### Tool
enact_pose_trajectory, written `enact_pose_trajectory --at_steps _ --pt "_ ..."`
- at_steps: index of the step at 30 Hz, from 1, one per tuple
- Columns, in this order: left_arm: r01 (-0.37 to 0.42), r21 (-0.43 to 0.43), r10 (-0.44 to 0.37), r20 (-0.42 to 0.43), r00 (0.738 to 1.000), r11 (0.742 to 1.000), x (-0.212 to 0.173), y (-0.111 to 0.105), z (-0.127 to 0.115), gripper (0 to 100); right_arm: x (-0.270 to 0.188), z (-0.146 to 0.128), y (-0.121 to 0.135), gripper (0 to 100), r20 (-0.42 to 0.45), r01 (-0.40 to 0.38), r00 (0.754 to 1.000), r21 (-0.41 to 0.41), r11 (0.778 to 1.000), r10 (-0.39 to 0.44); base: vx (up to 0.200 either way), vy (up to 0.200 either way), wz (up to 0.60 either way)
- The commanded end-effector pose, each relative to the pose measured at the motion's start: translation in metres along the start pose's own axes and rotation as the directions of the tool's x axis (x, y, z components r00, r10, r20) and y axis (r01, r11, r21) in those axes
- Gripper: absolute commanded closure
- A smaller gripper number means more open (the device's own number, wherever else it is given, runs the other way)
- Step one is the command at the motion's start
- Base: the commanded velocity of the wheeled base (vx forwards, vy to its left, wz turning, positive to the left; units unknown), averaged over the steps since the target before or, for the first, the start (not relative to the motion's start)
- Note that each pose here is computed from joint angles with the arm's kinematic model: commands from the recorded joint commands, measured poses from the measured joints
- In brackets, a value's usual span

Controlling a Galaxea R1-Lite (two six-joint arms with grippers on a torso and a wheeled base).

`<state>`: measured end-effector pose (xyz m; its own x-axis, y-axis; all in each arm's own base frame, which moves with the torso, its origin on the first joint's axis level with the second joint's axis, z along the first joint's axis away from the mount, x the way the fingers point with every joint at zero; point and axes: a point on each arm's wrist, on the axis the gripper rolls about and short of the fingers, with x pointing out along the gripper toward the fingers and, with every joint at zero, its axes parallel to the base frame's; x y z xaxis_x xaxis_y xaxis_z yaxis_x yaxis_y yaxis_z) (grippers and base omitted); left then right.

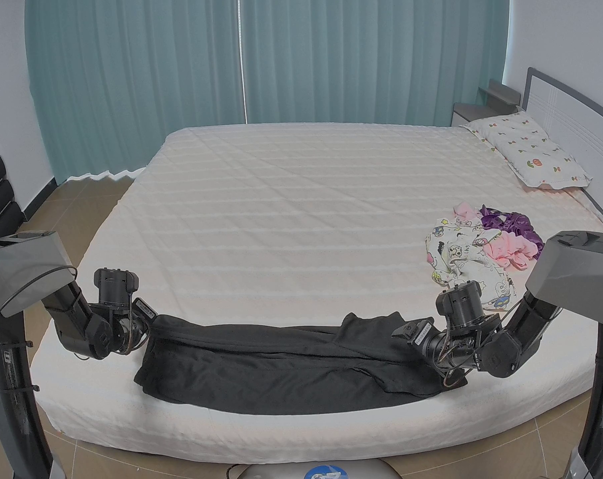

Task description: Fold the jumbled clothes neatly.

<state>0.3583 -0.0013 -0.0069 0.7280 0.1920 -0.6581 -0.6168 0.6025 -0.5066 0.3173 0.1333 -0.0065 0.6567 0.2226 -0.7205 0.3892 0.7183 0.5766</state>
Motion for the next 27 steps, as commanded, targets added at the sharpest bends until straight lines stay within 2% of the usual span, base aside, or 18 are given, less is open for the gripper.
enact_pose_trajectory --at_steps 1,7,8,19,22,27 --pt "0.002 -0.002 -0.002 0.003 1.0 1.0 -0.001 -0.001 0.001 100 0.004 -0.002 -0.002 0 -0.007 0.011 1.0 -0.003 1.0 -0.011 0.0 0.0 0.0" --pt "0.001 -0.002 -0.001 0.002 1.0 1.0 0.0 0.0 0.001 100 0.006 -0.006 -0.003 0 -0.018 0.04 0.999 -0.01 0.999 -0.04 0.0 0.0 0.0" --pt "0.002 -0.002 -0.002 0.003 1.0 1.0 0.0 0.0 0.001 100 0.006 -0.006 -0.003 100 -0.01 0.042 0.999 -0.013 0.999 -0.042 0.0 0.0 0.0" --pt "0.006 -0.002 -0.006 0.006 1.0 1.0 -0.002 -0.001 0.002 100 0.001 -0.007 -0.003 100 0.002 0.06 0.998 -0.019 0.998 -0.06 0.0 0.0 0.0" --pt "0.012 -0.001 -0.012 0.013 1.0 1.0 -0.003 -0.003 0.004 100 -0.001 -0.002 0.001 100 0.015 0.043 0.999 -0.011 0.999 -0.043 0.0 0.0 0.0" --pt "0.037 0.033 -0.039 0.041 0.998 0.999 -0.005 -0.012 0.014 100 -0.008 0.024 0.019 100 0.098 -0.043 0.994 0.022 0.999 0.041 0.0 0.0 0.0"
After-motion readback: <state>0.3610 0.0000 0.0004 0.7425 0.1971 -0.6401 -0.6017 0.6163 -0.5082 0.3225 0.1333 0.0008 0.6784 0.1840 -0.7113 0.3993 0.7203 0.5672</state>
